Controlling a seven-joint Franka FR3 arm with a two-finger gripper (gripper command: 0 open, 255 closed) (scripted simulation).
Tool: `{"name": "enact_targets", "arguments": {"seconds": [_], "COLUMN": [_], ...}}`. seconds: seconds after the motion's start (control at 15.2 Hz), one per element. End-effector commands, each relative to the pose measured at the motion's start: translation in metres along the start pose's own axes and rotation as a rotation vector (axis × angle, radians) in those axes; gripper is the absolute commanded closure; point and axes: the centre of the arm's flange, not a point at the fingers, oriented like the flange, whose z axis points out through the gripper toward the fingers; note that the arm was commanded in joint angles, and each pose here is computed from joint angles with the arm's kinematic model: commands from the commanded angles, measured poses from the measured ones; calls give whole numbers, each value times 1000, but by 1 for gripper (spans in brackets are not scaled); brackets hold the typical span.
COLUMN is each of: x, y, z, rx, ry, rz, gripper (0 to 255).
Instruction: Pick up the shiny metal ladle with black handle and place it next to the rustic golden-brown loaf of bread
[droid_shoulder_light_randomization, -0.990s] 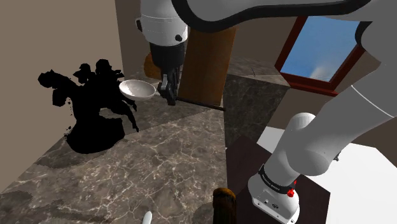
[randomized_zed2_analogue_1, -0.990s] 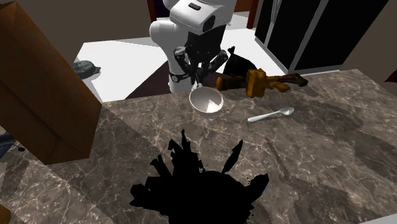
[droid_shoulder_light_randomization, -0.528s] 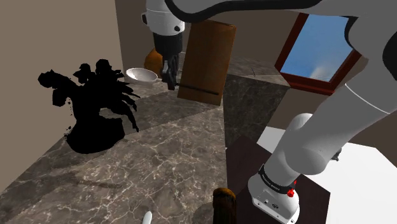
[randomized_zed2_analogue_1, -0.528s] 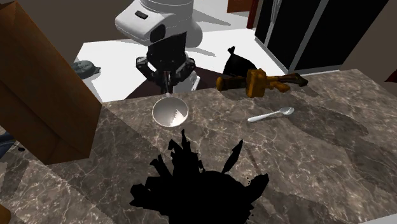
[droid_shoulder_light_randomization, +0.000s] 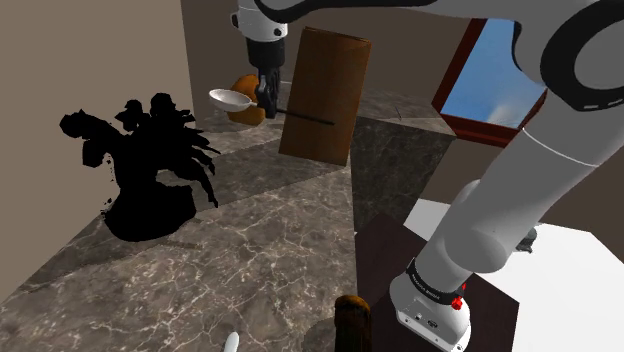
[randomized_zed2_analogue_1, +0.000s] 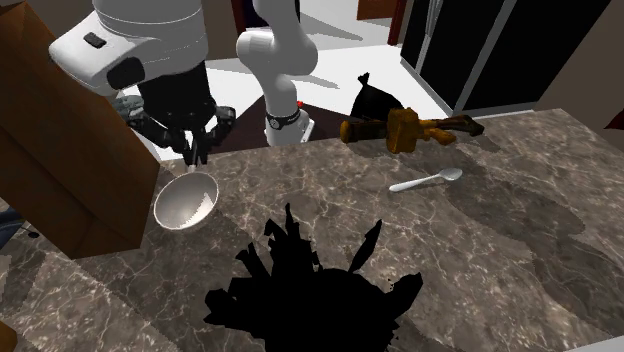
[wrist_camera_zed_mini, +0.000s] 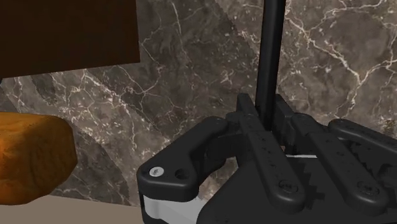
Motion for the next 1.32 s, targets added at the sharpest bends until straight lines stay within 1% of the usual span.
{"name": "enact_targets", "arguments": {"seconds": [0.0,0.86,0.92,1.25], "x": [6,47,52,55], "y": [25,190,210,207], "z": [3,21,23,49], "rx": [-1,-1,-1,-1], "ry": [0,0,0,0], "rz": [-1,-1,-1,-1], "gripper": [255,255,255,255]}}
